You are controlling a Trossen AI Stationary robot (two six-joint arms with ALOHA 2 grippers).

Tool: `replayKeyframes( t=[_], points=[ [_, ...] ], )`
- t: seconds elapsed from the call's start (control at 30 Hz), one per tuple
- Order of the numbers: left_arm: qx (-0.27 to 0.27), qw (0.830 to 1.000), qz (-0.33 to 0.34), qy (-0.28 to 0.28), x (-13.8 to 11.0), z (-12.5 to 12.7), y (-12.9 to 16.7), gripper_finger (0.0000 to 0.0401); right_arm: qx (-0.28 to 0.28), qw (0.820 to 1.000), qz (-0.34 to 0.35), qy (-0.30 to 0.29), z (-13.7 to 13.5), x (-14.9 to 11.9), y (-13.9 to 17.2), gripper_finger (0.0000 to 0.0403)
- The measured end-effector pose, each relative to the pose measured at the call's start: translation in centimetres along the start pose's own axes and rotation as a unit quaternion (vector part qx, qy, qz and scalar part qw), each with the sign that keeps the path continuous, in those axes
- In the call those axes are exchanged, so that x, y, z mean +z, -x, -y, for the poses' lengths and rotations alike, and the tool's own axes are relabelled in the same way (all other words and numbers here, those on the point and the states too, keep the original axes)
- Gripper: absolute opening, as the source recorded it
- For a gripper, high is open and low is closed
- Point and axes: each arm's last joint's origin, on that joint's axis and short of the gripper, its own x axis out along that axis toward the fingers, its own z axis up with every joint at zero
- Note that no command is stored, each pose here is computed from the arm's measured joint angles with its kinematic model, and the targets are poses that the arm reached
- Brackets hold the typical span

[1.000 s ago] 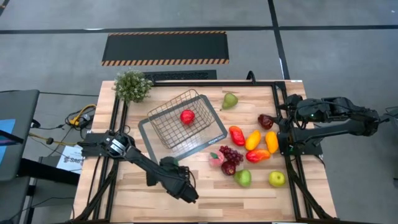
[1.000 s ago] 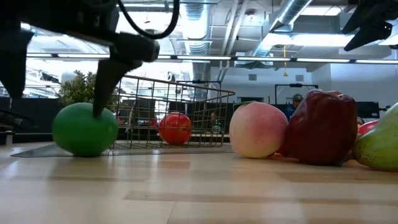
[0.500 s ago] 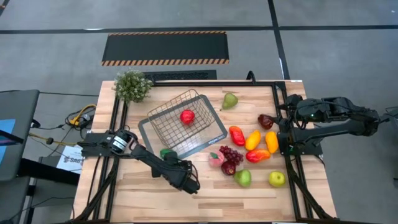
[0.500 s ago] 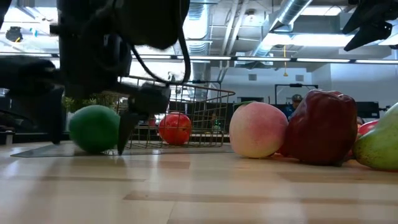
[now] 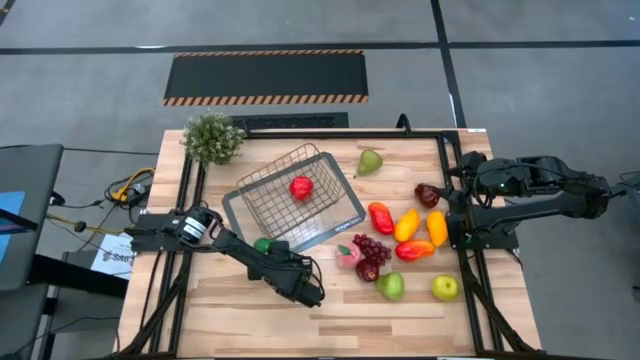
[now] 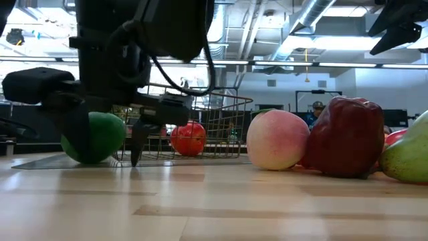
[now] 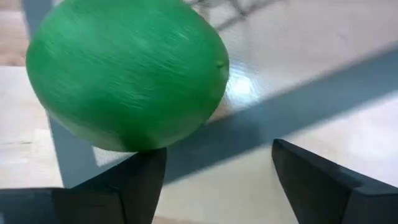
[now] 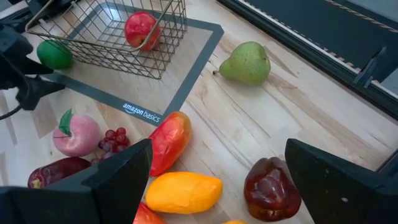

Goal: Build produce basket
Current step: Put the green lime into the gold wire basket

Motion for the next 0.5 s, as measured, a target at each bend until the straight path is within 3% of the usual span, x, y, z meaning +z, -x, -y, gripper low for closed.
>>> replayKeyframes(
  t=[0.27,0.4,0.5],
  points=[
    [-0.035,0.988,0.012,-0.150,-0.8,-0.5,5.5,0.0276,-0.001,1.000,-0.001,0.000,0.0,0.0,0.0,0.0385],
    [-0.026,0.965,0.033,-0.260,-0.2,-1.2,7.9,0.0277,-0.002,1.000,0.000,0.000,0.0,0.0,0.0,0.0385],
    [-0.035,0.937,0.041,-0.346,-0.4,-1.3,8.3,0.0277,-0.002,1.000,0.000,0.001,0.0,0.0,0.0,0.0385]
  ],
)
